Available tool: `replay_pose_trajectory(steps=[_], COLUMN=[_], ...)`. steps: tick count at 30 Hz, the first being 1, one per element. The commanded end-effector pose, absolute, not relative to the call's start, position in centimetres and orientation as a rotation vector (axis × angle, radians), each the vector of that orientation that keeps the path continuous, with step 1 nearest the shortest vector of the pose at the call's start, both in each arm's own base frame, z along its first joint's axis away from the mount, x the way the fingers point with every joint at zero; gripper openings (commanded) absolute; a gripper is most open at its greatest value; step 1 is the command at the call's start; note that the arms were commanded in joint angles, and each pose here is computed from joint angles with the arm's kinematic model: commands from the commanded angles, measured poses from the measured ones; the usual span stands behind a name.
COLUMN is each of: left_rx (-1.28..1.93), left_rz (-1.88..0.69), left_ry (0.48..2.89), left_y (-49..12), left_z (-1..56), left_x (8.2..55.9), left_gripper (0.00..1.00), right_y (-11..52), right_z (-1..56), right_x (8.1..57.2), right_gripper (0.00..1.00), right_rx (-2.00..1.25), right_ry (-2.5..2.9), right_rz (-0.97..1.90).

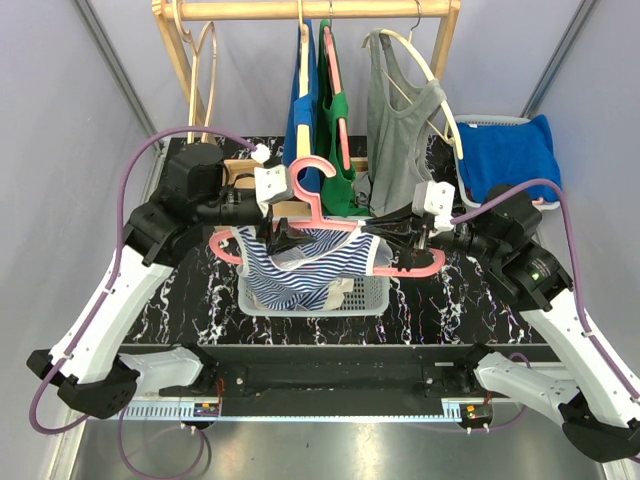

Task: Remove the tank top from the hanger

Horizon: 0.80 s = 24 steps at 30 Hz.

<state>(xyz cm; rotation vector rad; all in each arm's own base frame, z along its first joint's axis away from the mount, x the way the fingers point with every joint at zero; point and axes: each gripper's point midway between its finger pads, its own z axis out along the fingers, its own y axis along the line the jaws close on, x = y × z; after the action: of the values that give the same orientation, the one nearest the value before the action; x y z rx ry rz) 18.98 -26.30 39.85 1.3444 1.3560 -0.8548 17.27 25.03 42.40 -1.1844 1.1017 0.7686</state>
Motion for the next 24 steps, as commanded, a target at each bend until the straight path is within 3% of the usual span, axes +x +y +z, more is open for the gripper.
replay_pose_trajectory(steps=[1,4,11,16,23,24], left_rx=[1.336,1.333,1.346,1.352,1.361,1.35], left_rz=[-0.908,-0.924,-0.985,-0.997,-0.943,-0.914], left_ry=[1.23,1.211,1.203,1.198,1.216,1.222], left_y=[-26.7,-26.8,-27.1,-27.0,-26.3,-26.1], left_z=[43.2,44.1,44.9,45.3,44.6,44.6], left_x=[17.8,17.5,16.8,16.3,16.4,16.7], left_gripper=[0.77,0.74,0.56,0.16,0.04,0.02], right_y=[25.7,26.2,27.0,27.5,27.1,27.0], right_z=[45.1,44.8,45.1,44.6,45.9,46.0], right_x=[16.7,16.9,17.4,18.1,19.7,20.2], right_gripper=[0.0,0.0,0.0,0.0,0.0,0.04], right_rx=[-1.173,-1.178,-1.181,-1.189,-1.111,-1.084], right_ry=[0.983,0.98,0.944,0.952,0.925,0.937], right_rz=[0.796,0.81,0.809,0.79,0.698,0.688])
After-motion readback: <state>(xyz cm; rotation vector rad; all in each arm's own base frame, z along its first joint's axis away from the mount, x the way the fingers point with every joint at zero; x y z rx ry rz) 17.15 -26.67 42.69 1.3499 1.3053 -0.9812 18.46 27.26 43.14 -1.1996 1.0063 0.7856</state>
